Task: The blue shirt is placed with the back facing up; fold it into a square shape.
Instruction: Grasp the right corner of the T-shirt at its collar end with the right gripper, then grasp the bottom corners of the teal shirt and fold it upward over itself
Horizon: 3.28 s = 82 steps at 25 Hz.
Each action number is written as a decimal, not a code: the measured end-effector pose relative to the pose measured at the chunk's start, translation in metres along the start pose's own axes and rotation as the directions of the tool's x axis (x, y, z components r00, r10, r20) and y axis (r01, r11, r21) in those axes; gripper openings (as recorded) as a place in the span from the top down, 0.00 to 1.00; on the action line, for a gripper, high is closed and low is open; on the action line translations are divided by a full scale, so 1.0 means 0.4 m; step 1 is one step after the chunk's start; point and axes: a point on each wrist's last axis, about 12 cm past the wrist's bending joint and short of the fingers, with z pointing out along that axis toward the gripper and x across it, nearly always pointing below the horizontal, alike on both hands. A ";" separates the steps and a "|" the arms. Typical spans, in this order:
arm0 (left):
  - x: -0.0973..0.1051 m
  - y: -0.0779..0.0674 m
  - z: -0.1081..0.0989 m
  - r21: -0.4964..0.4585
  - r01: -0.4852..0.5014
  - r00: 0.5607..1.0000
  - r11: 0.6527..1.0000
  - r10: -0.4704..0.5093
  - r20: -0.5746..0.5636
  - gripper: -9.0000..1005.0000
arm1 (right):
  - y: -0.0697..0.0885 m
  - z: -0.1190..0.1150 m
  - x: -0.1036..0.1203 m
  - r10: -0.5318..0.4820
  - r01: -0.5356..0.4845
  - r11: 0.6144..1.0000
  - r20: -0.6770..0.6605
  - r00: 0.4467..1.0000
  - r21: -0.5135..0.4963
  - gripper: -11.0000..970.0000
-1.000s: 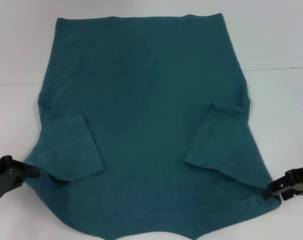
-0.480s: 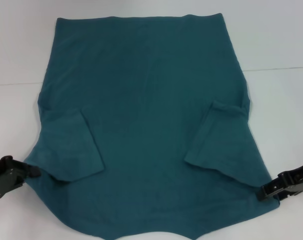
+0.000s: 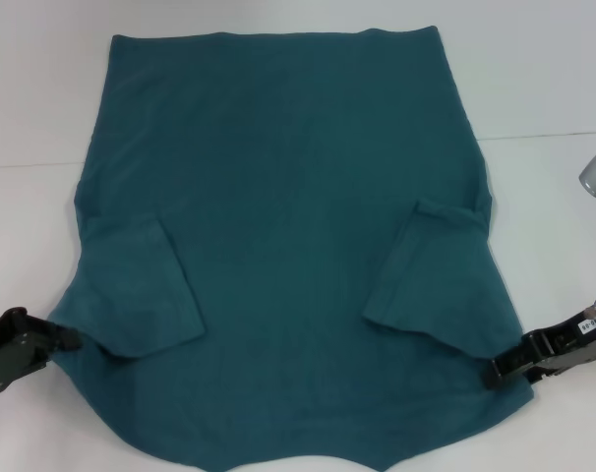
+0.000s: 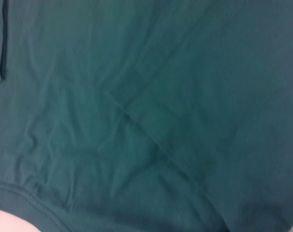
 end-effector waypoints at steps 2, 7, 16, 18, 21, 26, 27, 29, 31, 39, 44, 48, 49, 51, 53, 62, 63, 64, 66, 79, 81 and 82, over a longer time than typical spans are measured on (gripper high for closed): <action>0.000 0.000 0.000 0.000 0.001 1.000 1.000 -0.001 0.001 0.94 | 0.001 0.000 -0.002 0.002 -0.002 1.000 0.003 1.000 -0.002 0.28; 0.000 -0.001 0.001 0.001 0.000 1.000 1.000 0.000 -0.001 0.93 | 0.001 -0.001 -0.002 0.006 -0.006 1.000 0.003 1.000 -0.003 0.30; -0.002 -0.004 0.003 0.002 -0.004 1.000 1.000 0.004 -0.003 0.93 | -0.002 -0.008 -0.001 0.004 -0.004 1.000 -0.007 1.000 0.002 0.65; -0.002 -0.004 0.003 0.002 -0.004 1.000 1.000 0.004 -0.004 0.93 | -0.003 -0.010 -0.001 0.004 -0.004 1.000 -0.008 1.000 0.003 0.75; 0.002 -0.004 0.002 0.004 -0.005 1.000 1.000 0.005 -0.014 0.93 | -0.003 -0.019 -0.001 0.000 0.000 1.000 -0.012 1.000 0.003 0.82; 0.006 -0.016 -0.012 0.024 -0.049 0.996 0.999 0.050 -0.068 0.92 | -0.004 -0.043 0.001 -0.009 0.008 1.000 -0.037 0.999 -0.008 0.94; 0.007 -0.020 -0.017 0.026 -0.062 0.994 0.998 0.064 -0.090 0.92 | -0.004 -0.050 0.002 -0.011 0.011 1.000 -0.047 0.999 -0.012 0.94; 0.012 -0.024 -0.022 0.023 -0.076 0.989 0.997 0.078 -0.123 0.92 | 0.000 -0.065 0.005 -0.022 0.020 0.999 -0.069 0.997 -0.029 0.94; 0.017 -0.027 -0.027 0.012 -0.088 0.983 0.996 0.089 -0.158 0.92 | 0.009 -0.080 0.006 -0.040 0.036 0.998 -0.085 0.996 -0.044 0.94; 0.083 -0.009 -0.052 -0.012 -0.101 0.946 0.995 0.092 -0.311 0.92 | 0.041 -0.107 0.046 -0.127 0.098 0.985 -0.202 0.971 -0.145 0.94; 0.129 0.011 -0.093 -0.019 -0.077 0.928 0.997 0.065 -0.367 0.92 | 0.036 -0.098 0.084 -0.139 0.091 0.977 -0.247 0.959 -0.194 0.94; 0.152 0.027 -0.110 -0.027 -0.054 0.920 0.998 0.039 -0.390 0.91 | 0.017 -0.095 0.109 -0.126 0.074 0.976 -0.250 0.960 -0.205 0.94; 0.156 0.027 -0.111 -0.021 -0.053 0.917 0.998 0.040 -0.397 0.91 | 0.014 -0.097 0.112 -0.122 0.070 0.975 -0.245 0.962 -0.210 0.94; 0.159 0.023 -0.113 -0.001 -0.056 0.913 0.998 0.051 -0.405 0.91 | 0.006 -0.102 0.116 -0.113 0.062 0.974 -0.228 0.967 -0.219 0.94; 0.150 0.003 -0.110 0.056 -0.073 0.910 0.996 0.090 -0.405 0.91 | -0.002 -0.114 0.116 -0.106 0.061 0.971 -0.186 0.977 -0.233 0.94; 0.030 -0.138 -0.044 0.222 -0.124 0.907 0.967 0.201 -0.371 0.91 | -0.016 -0.184 0.049 -0.064 0.105 0.951 0.148 0.987 -0.291 0.94; 0.010 -0.153 -0.033 0.210 -0.122 0.915 0.970 0.192 -0.355 0.91 | -0.019 -0.188 0.041 -0.040 0.093 0.953 0.182 0.982 -0.289 0.94; -0.010 -0.165 -0.023 0.195 -0.120 0.926 0.973 0.181 -0.332 0.91 | -0.023 -0.192 0.032 -0.013 0.078 0.955 0.220 0.975 -0.288 0.94; -0.037 -0.182 -0.011 0.183 -0.113 0.941 0.977 0.164 -0.295 0.91 | -0.032 -0.200 0.017 0.031 0.054 0.957 0.283 0.959 -0.286 0.93; -0.195 -0.256 0.069 -0.001 -0.204 0.978 0.979 0.204 -0.045 0.90 | -0.054 -0.216 -0.087 0.156 -0.047 0.976 0.530 0.834 -0.214 0.91; -0.199 -0.255 0.095 -0.055 -0.230 0.973 0.972 0.227 -0.043 0.90 | -0.038 -0.185 -0.113 0.126 -0.040 0.984 0.517 0.846 -0.174 0.91; -0.196 -0.254 0.115 -0.088 -0.250 0.968 0.964 0.246 -0.050 0.90 | -0.031 -0.168 -0.125 0.111 -0.036 0.987 0.508 0.854 -0.154 0.91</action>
